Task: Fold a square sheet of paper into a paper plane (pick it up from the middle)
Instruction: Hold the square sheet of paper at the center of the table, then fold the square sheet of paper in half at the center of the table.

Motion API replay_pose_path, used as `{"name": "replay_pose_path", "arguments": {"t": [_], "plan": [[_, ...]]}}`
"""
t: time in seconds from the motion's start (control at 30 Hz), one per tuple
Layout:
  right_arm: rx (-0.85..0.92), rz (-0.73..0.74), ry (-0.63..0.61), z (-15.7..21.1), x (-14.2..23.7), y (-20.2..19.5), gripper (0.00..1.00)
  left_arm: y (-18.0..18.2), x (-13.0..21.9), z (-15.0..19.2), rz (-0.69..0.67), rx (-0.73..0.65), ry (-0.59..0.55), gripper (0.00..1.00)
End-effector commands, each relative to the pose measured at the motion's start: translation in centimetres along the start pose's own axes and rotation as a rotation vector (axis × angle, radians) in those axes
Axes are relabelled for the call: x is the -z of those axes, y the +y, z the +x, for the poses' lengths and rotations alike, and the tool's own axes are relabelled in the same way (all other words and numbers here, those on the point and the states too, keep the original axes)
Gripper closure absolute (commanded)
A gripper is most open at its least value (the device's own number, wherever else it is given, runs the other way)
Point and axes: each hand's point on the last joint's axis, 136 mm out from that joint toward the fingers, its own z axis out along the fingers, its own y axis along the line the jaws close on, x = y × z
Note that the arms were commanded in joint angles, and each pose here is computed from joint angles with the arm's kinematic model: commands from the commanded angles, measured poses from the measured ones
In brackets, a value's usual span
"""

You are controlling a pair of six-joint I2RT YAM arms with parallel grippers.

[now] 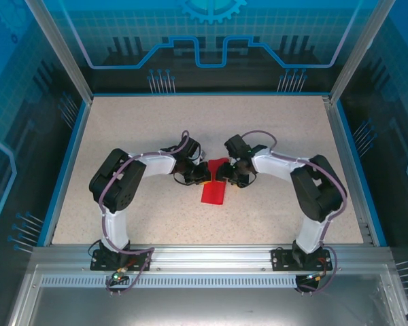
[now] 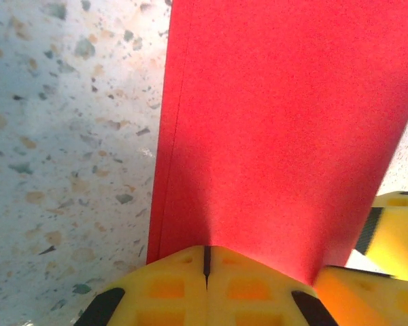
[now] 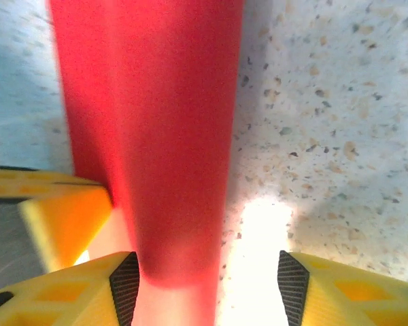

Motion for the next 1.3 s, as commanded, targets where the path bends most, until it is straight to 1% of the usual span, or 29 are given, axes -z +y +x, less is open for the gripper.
{"name": "replay_pose_path", "arguments": {"t": [0.0, 0.07, 0.17, 0.23, 0.3, 0.4, 0.53, 0.63, 0.7, 1.03, 1.27], "plan": [[0.012, -0.204, -0.081, -1.7, 2.5, 2.6, 0.44, 3.8, -1.4, 1.8, -0.127, 0.023, 0.043, 1.00], [0.023, -0.272, -0.078, -1.5, 2.8, 3.4, 0.59, 3.8, -1.4, 1.8, -0.127, 0.022, 0.042, 1.00], [0.031, -0.345, -0.060, -1.1, 2.5, 4.5, 0.78, 3.8, -1.4, 1.8, -0.128, 0.021, 0.041, 1.00], [0.023, -0.355, -0.050, -0.9, 2.0, 4.4, 0.89, 3.8, -1.5, 1.7, -0.126, 0.019, 0.042, 1.00], [0.019, -0.341, -0.045, -0.7, 1.6, 3.9, 0.93, 3.9, -1.5, 1.8, -0.130, 0.021, 0.043, 1.00], [0.023, -0.358, -0.030, -0.4, 1.0, 3.8, 0.96, 3.9, -1.5, 1.8, -0.130, 0.024, 0.043, 1.00], [0.021, -0.374, 0.000, 0.0, 0.0, 3.4, 0.96, 3.9, -1.6, 1.8, -0.131, 0.024, 0.045, 1.00], [0.013, -0.371, -0.001, -0.3, -0.6, 3.1, 0.97, 4.0, -1.6, 1.8, -0.131, 0.024, 0.044, 1.00], [-0.004, -0.344, 0.016, 0.6, -1.4, 1.8, 0.96, 4.1, -1.6, 1.9, -0.134, 0.026, 0.046, 1.00], [-0.018, -0.337, 0.021, 1.3, -2.2, -0.3, 0.96, 4.2, -1.7, 1.9, -0.137, 0.027, 0.050, 1.00], [-0.036, -0.285, 0.062, 2.8, -4.1, -2.5, 0.99, 4.4, -1.8, 2.0, -0.143, 0.029, 0.051, 1.00]]}}
